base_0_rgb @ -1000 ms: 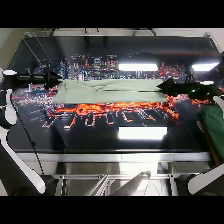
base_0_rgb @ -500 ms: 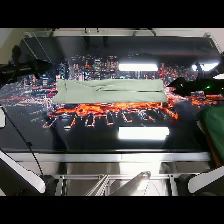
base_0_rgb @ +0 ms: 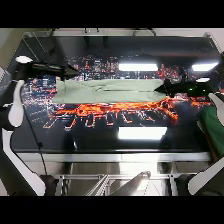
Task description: Fold the shirts.
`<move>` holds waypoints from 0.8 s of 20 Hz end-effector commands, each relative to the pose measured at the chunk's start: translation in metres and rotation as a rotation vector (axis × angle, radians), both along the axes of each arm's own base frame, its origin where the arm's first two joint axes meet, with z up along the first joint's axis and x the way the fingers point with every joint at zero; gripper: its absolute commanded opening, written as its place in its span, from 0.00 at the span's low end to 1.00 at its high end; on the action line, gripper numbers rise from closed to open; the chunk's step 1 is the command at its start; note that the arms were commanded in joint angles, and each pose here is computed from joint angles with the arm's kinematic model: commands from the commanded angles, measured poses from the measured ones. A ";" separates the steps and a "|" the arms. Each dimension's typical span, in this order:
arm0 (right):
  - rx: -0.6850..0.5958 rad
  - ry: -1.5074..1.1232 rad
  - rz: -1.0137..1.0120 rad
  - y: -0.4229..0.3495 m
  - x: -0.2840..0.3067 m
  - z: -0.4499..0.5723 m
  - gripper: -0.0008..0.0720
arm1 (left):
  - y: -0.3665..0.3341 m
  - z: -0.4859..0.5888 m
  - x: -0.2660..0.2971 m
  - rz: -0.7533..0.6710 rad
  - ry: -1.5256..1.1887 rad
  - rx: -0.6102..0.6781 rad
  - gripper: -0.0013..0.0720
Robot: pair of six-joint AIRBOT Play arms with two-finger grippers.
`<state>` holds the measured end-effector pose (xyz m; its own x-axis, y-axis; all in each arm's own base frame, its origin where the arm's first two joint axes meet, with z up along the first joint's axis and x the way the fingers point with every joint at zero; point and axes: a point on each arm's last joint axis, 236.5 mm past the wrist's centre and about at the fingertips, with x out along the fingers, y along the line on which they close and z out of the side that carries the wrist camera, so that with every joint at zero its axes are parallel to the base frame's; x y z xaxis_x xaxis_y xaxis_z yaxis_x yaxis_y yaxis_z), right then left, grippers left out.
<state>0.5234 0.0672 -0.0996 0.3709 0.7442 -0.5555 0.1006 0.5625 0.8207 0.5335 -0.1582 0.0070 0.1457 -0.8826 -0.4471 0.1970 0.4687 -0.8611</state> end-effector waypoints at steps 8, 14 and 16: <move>0.163 -0.080 0.095 0.036 -0.008 0.055 0.04 | -0.136 -0.125 -0.035 -0.156 -0.009 0.398 0.01; 0.193 -0.120 0.231 0.043 -0.039 0.105 0.04 | -0.146 -0.138 -0.056 -0.193 0.042 0.474 0.01; 0.138 -0.118 0.272 0.034 -0.053 0.118 0.03 | -0.159 -0.116 -0.069 -0.247 0.073 0.396 0.01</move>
<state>0.4926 0.1061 -0.0007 0.2663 0.8886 -0.3735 -0.1049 0.4119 0.9052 0.4830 -0.3078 -0.1192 -0.0123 -0.6298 -0.7766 0.2933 0.7402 -0.6050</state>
